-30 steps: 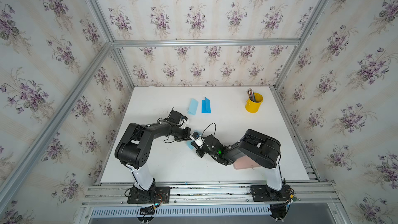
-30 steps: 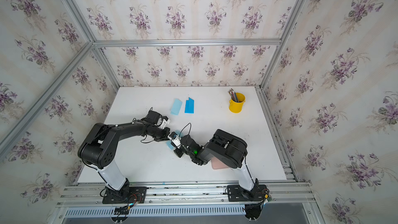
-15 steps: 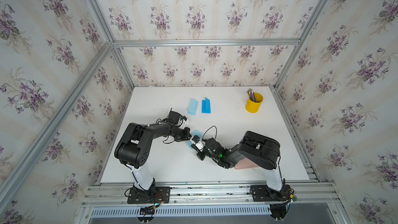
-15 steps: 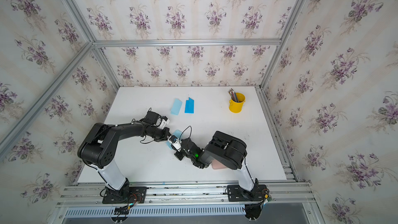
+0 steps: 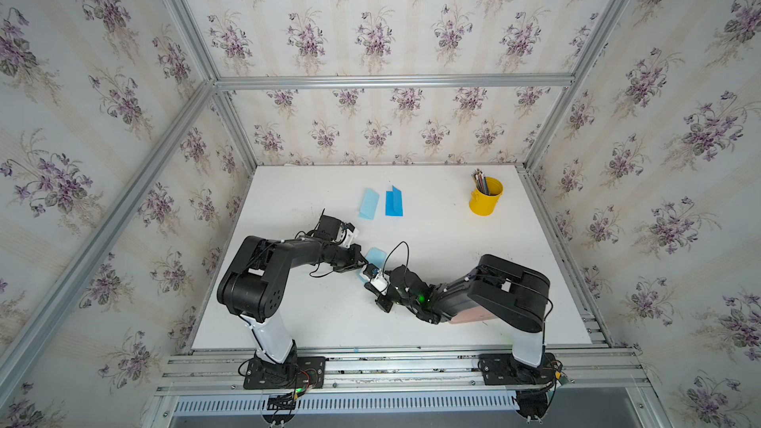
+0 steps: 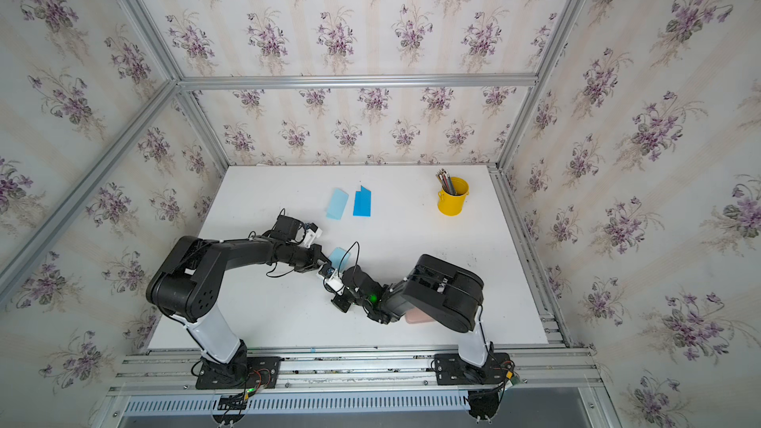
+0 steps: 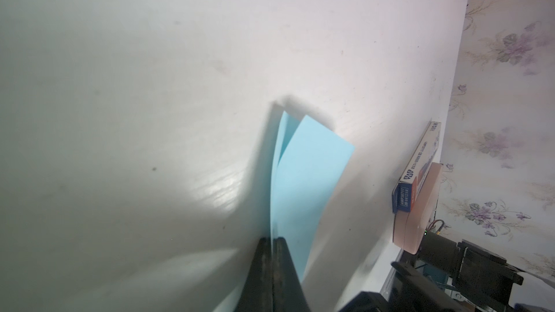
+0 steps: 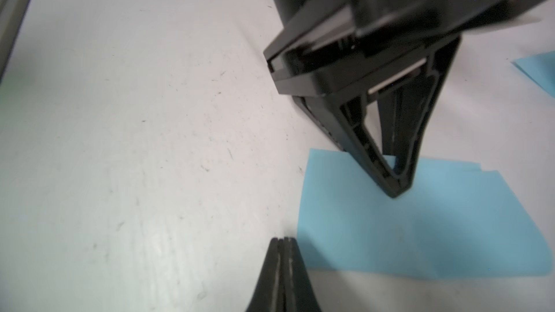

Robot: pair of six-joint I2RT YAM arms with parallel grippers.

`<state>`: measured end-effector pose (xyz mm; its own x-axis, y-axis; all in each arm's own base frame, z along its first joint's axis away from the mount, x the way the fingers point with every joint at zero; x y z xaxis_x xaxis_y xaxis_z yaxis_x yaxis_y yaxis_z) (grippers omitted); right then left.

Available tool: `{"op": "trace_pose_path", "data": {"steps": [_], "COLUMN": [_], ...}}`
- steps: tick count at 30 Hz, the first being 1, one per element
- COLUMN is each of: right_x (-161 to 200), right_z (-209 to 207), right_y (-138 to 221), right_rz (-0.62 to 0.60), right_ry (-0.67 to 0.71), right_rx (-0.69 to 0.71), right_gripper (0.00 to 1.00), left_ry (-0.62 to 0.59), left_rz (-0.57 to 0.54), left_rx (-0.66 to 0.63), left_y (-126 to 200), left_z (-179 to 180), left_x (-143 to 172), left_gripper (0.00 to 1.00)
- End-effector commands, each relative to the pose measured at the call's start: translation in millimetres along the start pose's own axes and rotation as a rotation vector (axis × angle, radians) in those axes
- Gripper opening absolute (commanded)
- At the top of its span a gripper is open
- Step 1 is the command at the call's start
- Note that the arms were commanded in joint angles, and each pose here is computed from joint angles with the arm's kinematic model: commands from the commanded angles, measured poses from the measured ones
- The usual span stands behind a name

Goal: Fold the square paper along the opposite sides
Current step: Smooth out the paper at the center of the board.

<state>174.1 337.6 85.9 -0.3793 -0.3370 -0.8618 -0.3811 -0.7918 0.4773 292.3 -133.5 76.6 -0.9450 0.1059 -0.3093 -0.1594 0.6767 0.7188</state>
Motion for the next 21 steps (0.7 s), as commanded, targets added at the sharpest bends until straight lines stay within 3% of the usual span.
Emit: {"op": "trace_pose_path", "data": {"steps": [1, 5, 9, 15, 21], "right_x": [-26.1, -47.2, -46.6, -39.8, -25.5], "right_z": [-9.0, -31.0, -46.8, -47.3, -48.1], "right_y": [17.3, 31.5, 25.6, 1.9, -19.6], "right_rz": [-0.096, -0.187, -0.199, -0.202, -0.208], "right_ry": [-0.037, -0.097, -0.144, -0.210, -0.202], "right_rx": [0.122, 0.262, 0.364, 0.325, 0.282], "right_gripper": [0.00, 0.00, 0.00, 0.00, 0.00], "left_ry": [0.101, 0.165, 0.192, 0.201, 0.218], "left_rz": [0.024, -0.014, -0.061, -0.080, -0.062], "left_rx": [-0.129, -0.168, -0.222, -0.276, -0.245], "left_y": [0.4, 6.9, 14.0, 17.5, 8.3], "left_z": [13.3, 13.5, 9.7, 6.2, 9.9], "left_x": [16.8, 25.0, 29.5, 33.5, 35.8], "left_gripper": [0.00, 0.00, 0.00, 0.00, 0.00]}}
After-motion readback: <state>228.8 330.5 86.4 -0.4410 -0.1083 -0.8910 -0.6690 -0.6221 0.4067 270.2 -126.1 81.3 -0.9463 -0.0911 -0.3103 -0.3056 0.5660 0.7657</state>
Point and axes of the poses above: each gripper's point midway between its finger pads, its own y axis back along the fingers, its own z axis along the line the jaws close on, x = y × z, the point moved 9 cm from there along y, back along the fingers, and after that the axes turned 12 degrees about -y, right-handed, at the moved point
